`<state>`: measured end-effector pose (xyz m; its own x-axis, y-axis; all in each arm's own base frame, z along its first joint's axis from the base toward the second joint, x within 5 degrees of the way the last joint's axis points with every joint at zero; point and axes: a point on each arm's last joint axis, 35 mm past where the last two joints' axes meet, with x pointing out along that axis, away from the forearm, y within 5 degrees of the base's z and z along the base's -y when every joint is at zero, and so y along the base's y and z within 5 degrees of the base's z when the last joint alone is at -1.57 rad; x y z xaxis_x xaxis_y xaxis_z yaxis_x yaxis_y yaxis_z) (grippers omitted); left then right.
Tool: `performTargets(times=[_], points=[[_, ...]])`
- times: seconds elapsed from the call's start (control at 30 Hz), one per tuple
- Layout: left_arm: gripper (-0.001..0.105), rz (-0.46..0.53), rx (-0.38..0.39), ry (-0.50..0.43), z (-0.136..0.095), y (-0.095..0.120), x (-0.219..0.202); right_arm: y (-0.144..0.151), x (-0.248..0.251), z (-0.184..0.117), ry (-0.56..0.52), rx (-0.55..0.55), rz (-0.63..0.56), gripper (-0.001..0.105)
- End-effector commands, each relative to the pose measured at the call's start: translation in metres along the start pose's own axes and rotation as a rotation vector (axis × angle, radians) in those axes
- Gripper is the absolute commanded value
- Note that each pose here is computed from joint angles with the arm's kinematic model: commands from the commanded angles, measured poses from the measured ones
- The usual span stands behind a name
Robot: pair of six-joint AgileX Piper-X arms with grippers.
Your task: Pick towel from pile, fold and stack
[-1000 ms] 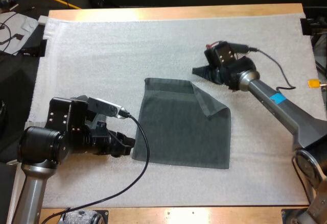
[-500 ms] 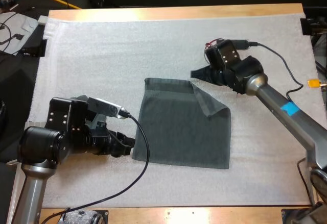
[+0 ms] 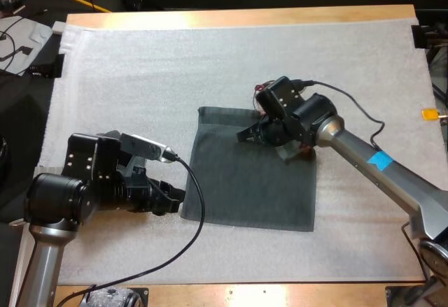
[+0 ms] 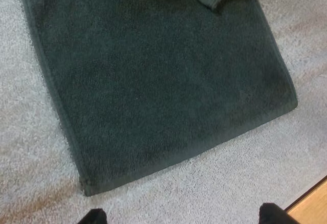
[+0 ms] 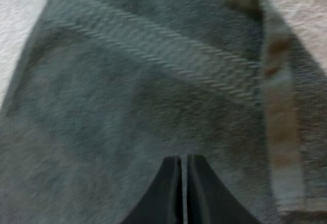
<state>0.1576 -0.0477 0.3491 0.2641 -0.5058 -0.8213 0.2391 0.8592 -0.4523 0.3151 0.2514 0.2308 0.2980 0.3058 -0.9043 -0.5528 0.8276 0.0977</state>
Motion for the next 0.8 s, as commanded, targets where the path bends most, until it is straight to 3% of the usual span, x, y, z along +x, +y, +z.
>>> performTargets(times=[0.0,0.33,0.77], points=[[0.058,-0.008,0.002,0.004,-0.001,-0.001,-0.001,-0.011,0.009,-0.007,0.047,0.024,-0.030,0.000],[0.058,-0.009,0.001,0.004,-0.001,-0.001,-0.001,-0.028,0.051,-0.023,0.155,0.045,-0.048,0.000],[0.058,-0.005,-0.002,0.001,0.000,-0.001,0.000,-0.038,0.072,-0.019,0.119,0.088,-0.101,0.000]])
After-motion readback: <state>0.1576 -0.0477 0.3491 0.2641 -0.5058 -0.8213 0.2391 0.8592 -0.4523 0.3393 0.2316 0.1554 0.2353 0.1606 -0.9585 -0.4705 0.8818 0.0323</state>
